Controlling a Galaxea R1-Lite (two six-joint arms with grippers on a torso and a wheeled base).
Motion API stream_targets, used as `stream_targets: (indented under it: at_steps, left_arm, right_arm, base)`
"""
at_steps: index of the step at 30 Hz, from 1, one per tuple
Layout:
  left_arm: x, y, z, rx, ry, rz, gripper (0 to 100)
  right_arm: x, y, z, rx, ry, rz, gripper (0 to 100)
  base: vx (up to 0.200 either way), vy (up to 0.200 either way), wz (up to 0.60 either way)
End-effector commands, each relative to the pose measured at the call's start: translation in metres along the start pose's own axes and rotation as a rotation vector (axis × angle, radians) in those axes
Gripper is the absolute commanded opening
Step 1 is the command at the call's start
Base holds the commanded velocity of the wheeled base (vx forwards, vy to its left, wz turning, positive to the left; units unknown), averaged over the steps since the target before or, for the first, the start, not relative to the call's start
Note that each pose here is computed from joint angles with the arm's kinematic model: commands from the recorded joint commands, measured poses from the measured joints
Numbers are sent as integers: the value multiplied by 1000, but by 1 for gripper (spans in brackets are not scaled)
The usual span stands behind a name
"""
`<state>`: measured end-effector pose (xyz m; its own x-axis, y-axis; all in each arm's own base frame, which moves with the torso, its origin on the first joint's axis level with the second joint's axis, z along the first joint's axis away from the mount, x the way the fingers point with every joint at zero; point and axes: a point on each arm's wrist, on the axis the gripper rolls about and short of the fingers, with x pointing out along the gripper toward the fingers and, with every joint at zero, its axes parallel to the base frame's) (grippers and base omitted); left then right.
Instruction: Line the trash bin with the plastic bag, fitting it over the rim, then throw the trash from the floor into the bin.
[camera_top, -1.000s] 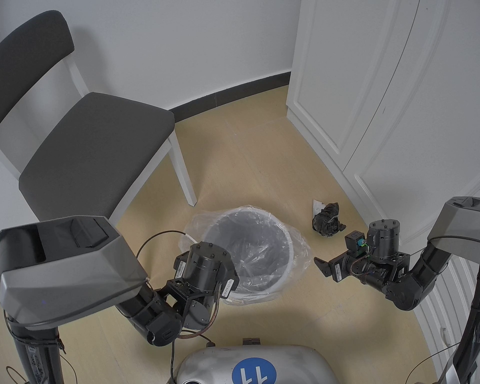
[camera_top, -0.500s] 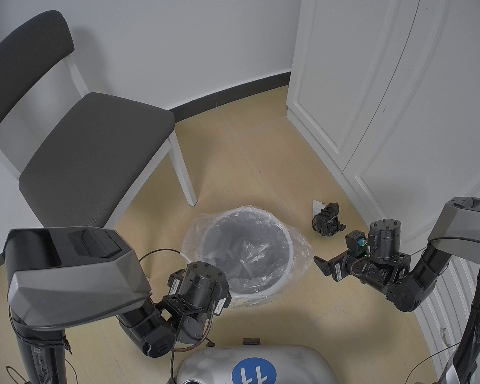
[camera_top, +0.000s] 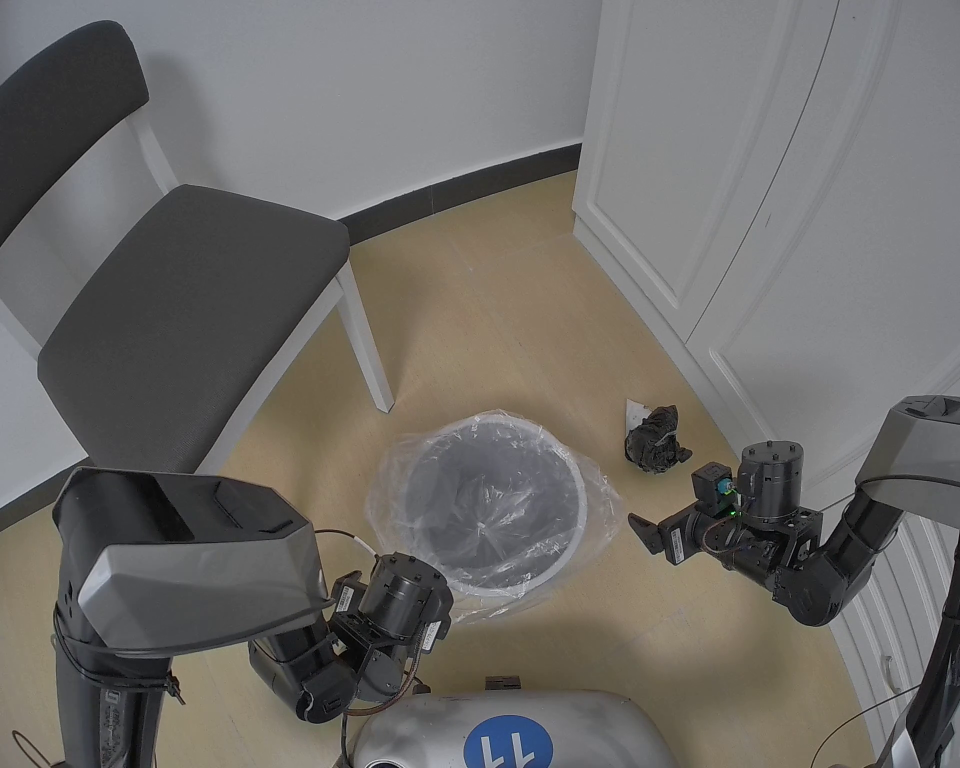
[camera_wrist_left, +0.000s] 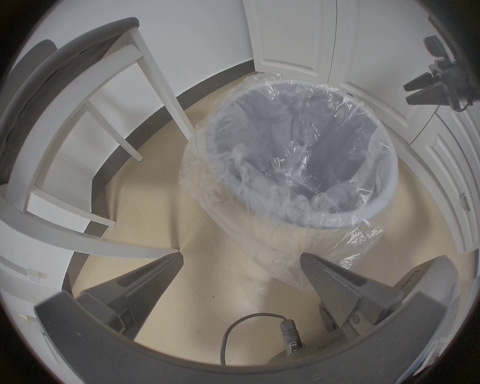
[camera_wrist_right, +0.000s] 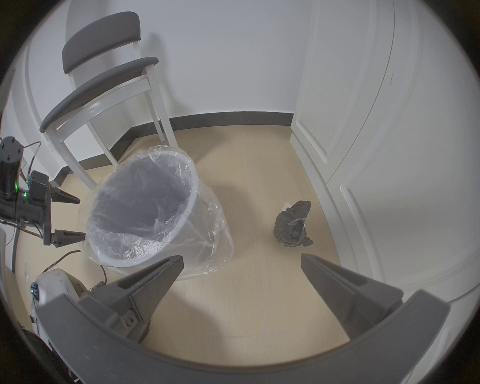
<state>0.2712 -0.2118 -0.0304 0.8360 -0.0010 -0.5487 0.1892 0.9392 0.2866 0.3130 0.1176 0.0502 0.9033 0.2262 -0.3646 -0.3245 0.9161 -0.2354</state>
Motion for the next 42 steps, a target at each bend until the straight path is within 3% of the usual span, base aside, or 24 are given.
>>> stream_targets:
  at_steps: [1, 15, 21, 30, 35, 42]
  left_arm:
    - [11, -2, -12, 11, 34, 8, 100]
    - [45, -5, -12, -55, -1, 35, 100]
    - [17, 12, -12, -101, -61, 33, 100]
    - [-31, 38, -8, -174, -76, -9, 100]
    - [-37, 55, -8, -227, -69, 18, 100]
    - [-21, 56, -6, -256, -82, 39, 100]
  right_arm:
    - [1, 0, -1, -1, 3, 0, 100]
    - [1, 4, 0, -1, -7, 10, 100]
    - [0, 4, 0, 2, -7, 10, 100]
    - [1, 6, -3, -4, 3, 19, 100]
    - [7, 3, -7, -1, 17, 9, 100]
    - [15, 5, -17, -1, 46, 11, 100]
  base:
    - [0, 0, 0]
    - [0, 0, 0]
    - [0, 0, 0]
    - [0, 0, 0]
    - [0, 0, 0]
    - [0, 0, 0]
